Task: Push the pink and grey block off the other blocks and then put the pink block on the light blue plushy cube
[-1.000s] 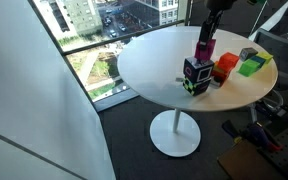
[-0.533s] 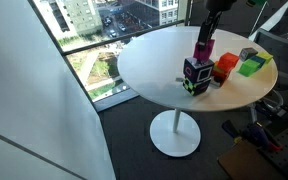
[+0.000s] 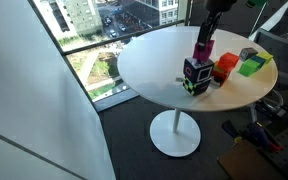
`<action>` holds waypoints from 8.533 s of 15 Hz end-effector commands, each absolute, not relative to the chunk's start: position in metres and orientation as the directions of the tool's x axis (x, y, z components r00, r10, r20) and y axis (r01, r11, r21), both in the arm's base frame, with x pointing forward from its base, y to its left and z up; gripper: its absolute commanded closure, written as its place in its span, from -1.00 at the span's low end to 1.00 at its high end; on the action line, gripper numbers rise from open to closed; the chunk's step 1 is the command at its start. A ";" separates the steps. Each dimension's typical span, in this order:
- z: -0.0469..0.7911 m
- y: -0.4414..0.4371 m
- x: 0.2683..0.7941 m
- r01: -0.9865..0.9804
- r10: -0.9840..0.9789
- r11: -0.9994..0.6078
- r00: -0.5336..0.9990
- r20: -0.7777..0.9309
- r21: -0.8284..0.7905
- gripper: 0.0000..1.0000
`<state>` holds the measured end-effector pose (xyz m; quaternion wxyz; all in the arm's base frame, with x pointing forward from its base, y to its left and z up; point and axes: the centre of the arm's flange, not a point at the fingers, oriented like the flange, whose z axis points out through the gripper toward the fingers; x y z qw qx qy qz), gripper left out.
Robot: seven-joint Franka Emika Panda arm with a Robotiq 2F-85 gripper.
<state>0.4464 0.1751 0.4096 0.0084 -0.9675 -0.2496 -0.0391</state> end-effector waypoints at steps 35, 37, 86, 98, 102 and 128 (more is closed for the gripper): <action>0.419 0.171 0.449 0.433 0.428 -0.901 0.898 0.105 -0.029 -1.00; 0.423 0.169 0.450 0.428 0.423 -0.903 0.900 0.107 -0.026 -1.00; 0.482 0.079 0.445 0.194 0.192 -0.980 0.979 -0.073 0.035 -1.00; 0.516 0.048 0.430 0.068 0.067 -0.996 0.998 -0.016 0.052 -1.00; 0.528 0.045 0.425 0.061 0.062 -0.998 0.998 0.021 0.032 -1.00; 0.527 0.045 0.422 0.061 0.061 -0.998 0.998 0.010 -0.014 -1.00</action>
